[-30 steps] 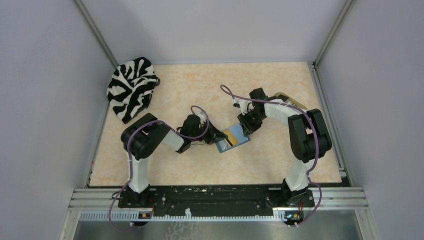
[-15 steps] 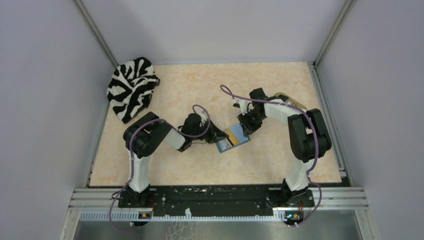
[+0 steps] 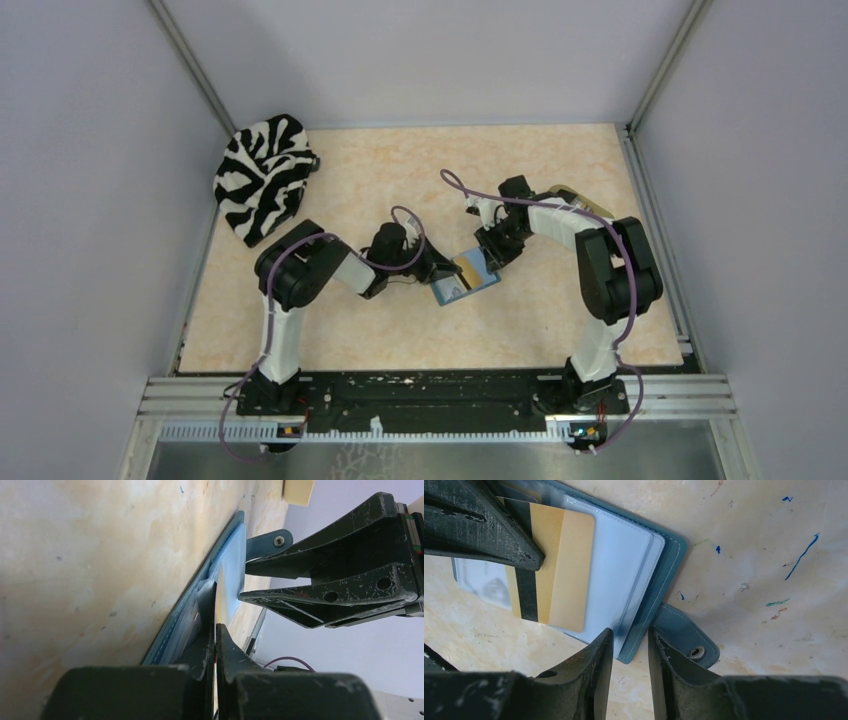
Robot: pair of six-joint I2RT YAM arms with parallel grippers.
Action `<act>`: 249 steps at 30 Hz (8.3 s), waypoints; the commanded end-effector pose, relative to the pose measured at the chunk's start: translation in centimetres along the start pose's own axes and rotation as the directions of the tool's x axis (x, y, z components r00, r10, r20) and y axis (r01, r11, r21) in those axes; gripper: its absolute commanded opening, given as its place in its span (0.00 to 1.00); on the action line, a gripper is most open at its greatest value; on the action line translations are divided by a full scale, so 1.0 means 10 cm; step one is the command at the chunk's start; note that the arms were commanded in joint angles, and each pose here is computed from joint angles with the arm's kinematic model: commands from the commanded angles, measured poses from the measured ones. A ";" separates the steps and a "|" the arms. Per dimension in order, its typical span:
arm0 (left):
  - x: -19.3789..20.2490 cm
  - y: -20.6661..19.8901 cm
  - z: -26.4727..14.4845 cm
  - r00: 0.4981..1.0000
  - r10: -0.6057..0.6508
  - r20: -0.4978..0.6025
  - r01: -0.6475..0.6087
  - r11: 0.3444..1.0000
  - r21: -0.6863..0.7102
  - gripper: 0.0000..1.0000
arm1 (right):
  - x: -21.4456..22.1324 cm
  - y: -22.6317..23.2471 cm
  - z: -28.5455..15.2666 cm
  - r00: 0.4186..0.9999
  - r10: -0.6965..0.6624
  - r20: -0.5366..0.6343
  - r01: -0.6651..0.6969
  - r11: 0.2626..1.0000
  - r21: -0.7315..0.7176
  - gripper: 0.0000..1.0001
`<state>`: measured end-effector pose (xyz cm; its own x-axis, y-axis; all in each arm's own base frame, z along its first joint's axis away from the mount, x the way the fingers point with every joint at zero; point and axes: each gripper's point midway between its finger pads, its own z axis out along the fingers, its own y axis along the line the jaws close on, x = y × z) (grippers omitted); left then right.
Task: Put the credit cards into the card holder
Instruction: Insert the credit card into the card holder, then close the card holder at the center of the board.
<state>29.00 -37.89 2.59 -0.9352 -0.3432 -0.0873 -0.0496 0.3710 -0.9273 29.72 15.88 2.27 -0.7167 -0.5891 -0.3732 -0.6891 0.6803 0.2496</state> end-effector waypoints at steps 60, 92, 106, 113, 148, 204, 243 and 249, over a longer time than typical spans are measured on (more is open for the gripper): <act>0.11 0.29 0.02 0.994 -0.053 -0.094 0.051 0.998 -0.020 0.17 | -0.47 0.70 -0.01 0.792 -0.601 0.106 0.532 0.765 0.364 0.03; 0.11 0.22 0.05 0.993 -0.044 -0.113 0.044 0.999 0.002 0.22 | -0.46 0.58 0.12 0.848 -0.518 0.114 0.430 0.797 0.424 0.02; 0.08 0.10 0.00 0.995 -0.003 -0.096 0.004 1.000 0.014 0.25 | -0.48 0.36 0.03 0.878 -0.468 0.103 0.363 0.790 0.493 0.00; -0.02 0.06 -0.07 0.996 0.076 -0.057 -0.079 0.995 -0.056 0.28 | -0.54 0.64 -0.14 0.866 -0.441 0.235 0.361 0.877 0.316 0.02; -0.06 0.18 -0.41 0.962 0.273 0.004 -0.270 0.952 -0.148 0.17 | -0.55 0.43 0.15 0.947 -0.253 0.197 0.197 0.944 0.266 0.02; -0.06 0.27 -1.06 0.939 0.264 0.219 -0.232 0.959 -0.161 0.77 | -0.16 -0.15 -0.06 0.956 0.222 0.189 -0.189 0.966 -0.179 0.33; -0.03 -0.38 -0.68 0.954 0.245 0.173 -0.277 0.940 0.199 0.57 | -0.15 0.08 -0.04 0.953 0.254 0.163 -0.193 0.928 -0.318 0.27; -0.08 -0.41 -0.51 0.957 0.248 0.150 -0.274 0.943 0.190 0.57 | -0.17 0.11 -0.04 0.951 0.260 0.165 -0.193 0.920 -0.340 0.27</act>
<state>28.06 -33.59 8.61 -0.8405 -0.4025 -0.3628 0.2641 0.2803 -0.9229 29.64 16.53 2.68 -0.8541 -0.3199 -0.4101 -0.5146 0.6348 0.5764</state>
